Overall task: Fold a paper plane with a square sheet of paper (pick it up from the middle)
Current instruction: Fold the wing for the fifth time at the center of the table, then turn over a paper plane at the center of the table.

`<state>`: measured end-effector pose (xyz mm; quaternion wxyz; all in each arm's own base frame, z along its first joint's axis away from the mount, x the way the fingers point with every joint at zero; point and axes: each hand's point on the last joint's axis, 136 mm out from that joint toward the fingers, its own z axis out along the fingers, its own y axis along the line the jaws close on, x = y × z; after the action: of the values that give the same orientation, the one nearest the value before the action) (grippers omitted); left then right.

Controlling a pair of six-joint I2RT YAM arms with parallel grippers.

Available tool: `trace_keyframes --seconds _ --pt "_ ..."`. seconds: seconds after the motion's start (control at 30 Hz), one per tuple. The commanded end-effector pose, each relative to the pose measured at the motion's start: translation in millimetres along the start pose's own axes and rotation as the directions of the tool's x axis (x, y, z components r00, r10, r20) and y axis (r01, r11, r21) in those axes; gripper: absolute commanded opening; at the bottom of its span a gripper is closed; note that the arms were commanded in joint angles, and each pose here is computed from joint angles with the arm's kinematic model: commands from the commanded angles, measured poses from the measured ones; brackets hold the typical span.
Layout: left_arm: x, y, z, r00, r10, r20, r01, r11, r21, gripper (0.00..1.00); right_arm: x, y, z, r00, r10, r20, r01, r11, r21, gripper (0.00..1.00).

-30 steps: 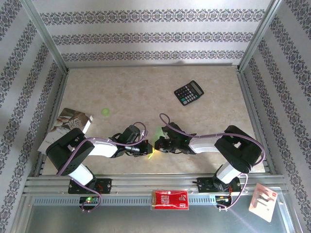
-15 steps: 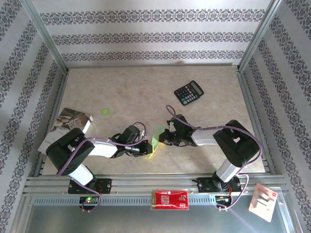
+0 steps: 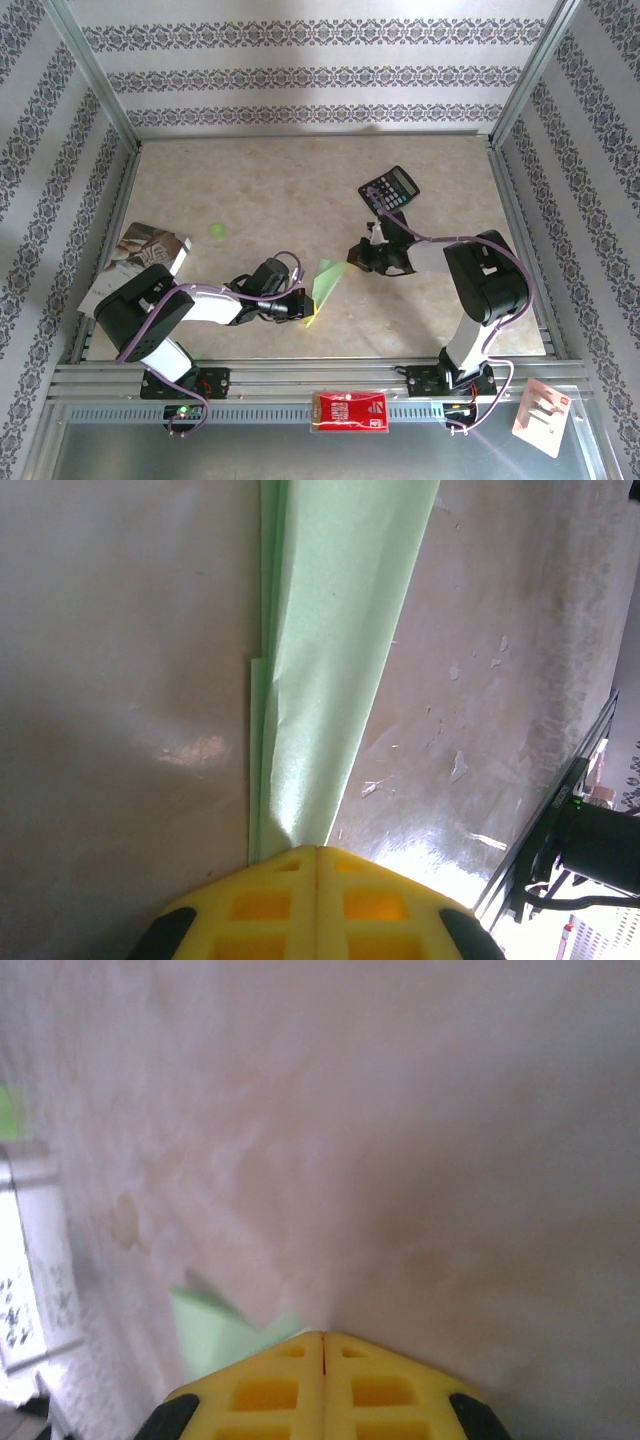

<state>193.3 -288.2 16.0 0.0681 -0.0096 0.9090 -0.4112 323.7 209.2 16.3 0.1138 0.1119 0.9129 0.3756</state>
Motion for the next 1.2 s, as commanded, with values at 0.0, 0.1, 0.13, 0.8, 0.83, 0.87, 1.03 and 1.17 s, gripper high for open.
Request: trace_keyframes --seconds 0.0,0.1,0.13,0.8,0.83,0.87,1.03,1.17 --pt "30 46 3 0.994 -0.074 -0.079 0.057 0.979 -0.195 0.0 -15 -9 -12 0.998 -0.028 0.054 0.025 0.998 0.052 0.04" --pt "24 37 4 0.996 -0.063 -0.069 0.05 0.983 -0.178 0.0 -6 11 -25 0.996 -0.062 0.063 0.062 0.998 0.003 0.05" --pt "22 34 4 0.996 -0.061 -0.065 0.049 0.984 -0.173 0.0 2 17 -29 0.995 -0.08 0.06 0.081 0.997 -0.009 0.06" --pt "-46 8 -80 0.955 -0.06 0.289 0.089 0.992 -0.09 0.41 80 43 -43 0.946 -0.29 0.143 0.233 0.919 0.318 0.31" --pt "-50 17 -88 0.949 -0.059 0.309 0.105 0.986 -0.133 0.42 82 47 -40 0.944 -0.296 0.145 0.234 0.912 0.338 0.38" --pt "-53 21 -95 0.944 -0.054 0.324 0.11 0.981 -0.158 0.43 84 50 -38 0.941 -0.306 0.145 0.238 0.902 0.361 0.48" --pt "-63 26 -112 0.927 -0.049 0.371 0.118 0.979 -0.166 0.46 87 62 -19 0.923 -0.361 0.135 0.271 0.857 0.438 0.76" --pt "-62 27 -109 0.934 -0.055 0.354 0.116 0.981 -0.154 0.47 85 57 -10 0.902 -0.42 0.099 0.298 0.772 0.561 0.83"
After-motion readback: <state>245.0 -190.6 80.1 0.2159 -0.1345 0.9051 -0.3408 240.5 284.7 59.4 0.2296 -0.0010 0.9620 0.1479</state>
